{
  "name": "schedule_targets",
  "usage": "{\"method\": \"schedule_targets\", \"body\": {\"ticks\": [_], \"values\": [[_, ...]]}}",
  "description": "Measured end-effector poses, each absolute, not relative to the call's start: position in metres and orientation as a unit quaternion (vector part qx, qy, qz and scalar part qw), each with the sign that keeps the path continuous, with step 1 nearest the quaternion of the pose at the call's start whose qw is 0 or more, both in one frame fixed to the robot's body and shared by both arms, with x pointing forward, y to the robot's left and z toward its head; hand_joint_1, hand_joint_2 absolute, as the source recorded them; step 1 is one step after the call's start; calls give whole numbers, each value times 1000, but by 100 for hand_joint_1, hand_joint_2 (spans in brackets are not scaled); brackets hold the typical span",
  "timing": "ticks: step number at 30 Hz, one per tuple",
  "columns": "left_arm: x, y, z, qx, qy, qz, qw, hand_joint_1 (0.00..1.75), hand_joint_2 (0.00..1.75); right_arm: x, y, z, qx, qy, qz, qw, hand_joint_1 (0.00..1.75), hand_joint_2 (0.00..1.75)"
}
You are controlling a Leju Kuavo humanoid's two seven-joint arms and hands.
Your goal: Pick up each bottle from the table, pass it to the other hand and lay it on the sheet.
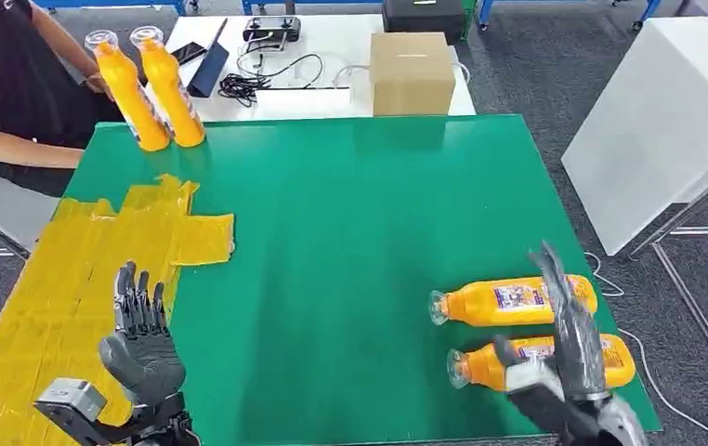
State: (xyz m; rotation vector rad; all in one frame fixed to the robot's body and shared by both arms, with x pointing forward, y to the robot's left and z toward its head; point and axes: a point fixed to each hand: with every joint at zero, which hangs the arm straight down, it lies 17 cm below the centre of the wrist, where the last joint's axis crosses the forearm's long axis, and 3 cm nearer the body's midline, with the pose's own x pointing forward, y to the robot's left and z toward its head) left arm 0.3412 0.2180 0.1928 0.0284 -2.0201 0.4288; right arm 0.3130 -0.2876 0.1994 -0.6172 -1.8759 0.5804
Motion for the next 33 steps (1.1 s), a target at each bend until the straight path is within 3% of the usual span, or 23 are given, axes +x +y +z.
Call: {"method": "schedule_targets", "body": {"ticks": [11, 19, 33], "values": [[339, 232, 182, 19, -829, 193, 524, 0, 0, 226, -361, 154, -277, -625, 335, 648, 0, 175], [339, 237, 178, 20, -825, 203, 528, 0, 0, 210, -393, 169, -302, -561, 418, 648, 0, 175], [341, 236, 177, 16, -821, 203, 533, 0, 0, 217, -433, 170, -367, -513, 422, 651, 0, 175]]}}
